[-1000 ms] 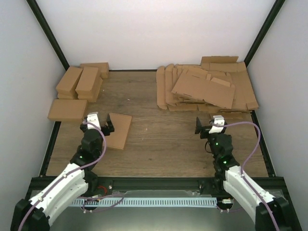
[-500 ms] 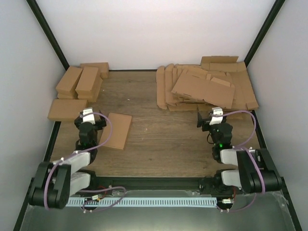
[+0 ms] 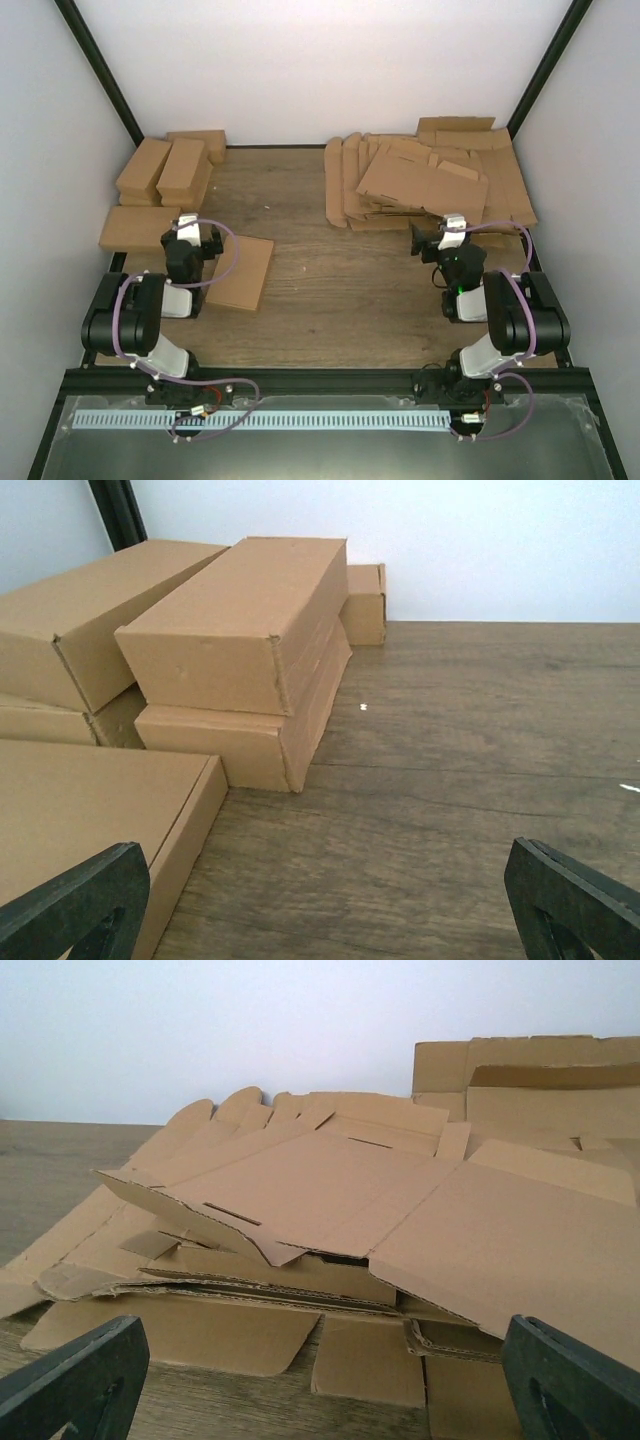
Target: Fold the paper box
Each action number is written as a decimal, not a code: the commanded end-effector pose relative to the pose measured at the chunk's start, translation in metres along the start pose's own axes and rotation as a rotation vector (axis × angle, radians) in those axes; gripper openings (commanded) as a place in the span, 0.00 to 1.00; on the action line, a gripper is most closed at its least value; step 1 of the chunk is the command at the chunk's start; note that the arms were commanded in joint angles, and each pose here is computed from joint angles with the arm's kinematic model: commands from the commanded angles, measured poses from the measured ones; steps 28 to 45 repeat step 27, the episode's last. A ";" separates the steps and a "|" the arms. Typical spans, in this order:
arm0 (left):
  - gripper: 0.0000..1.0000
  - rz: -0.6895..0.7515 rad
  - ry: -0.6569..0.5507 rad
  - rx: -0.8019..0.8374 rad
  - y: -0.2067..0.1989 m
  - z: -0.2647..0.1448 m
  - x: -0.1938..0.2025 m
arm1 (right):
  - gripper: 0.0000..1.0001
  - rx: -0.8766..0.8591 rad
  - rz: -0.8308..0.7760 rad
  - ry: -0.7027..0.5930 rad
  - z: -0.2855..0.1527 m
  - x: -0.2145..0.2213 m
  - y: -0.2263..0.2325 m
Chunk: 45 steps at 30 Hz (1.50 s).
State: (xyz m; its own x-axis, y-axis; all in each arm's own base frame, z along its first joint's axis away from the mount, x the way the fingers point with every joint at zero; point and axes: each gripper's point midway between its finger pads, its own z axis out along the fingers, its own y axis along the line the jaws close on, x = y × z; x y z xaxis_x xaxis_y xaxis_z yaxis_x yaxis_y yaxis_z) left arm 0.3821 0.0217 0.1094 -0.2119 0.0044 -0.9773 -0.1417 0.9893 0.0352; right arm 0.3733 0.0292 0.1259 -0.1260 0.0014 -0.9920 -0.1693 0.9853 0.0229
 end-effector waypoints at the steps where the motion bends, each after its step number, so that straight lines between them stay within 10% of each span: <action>1: 1.00 -0.020 -0.077 0.049 -0.008 0.002 -0.023 | 1.00 0.006 0.005 -0.061 0.004 -0.019 -0.004; 45: 1.00 -0.021 -0.079 0.050 -0.007 0.002 -0.023 | 1.00 0.010 0.008 -0.052 0.006 -0.018 -0.005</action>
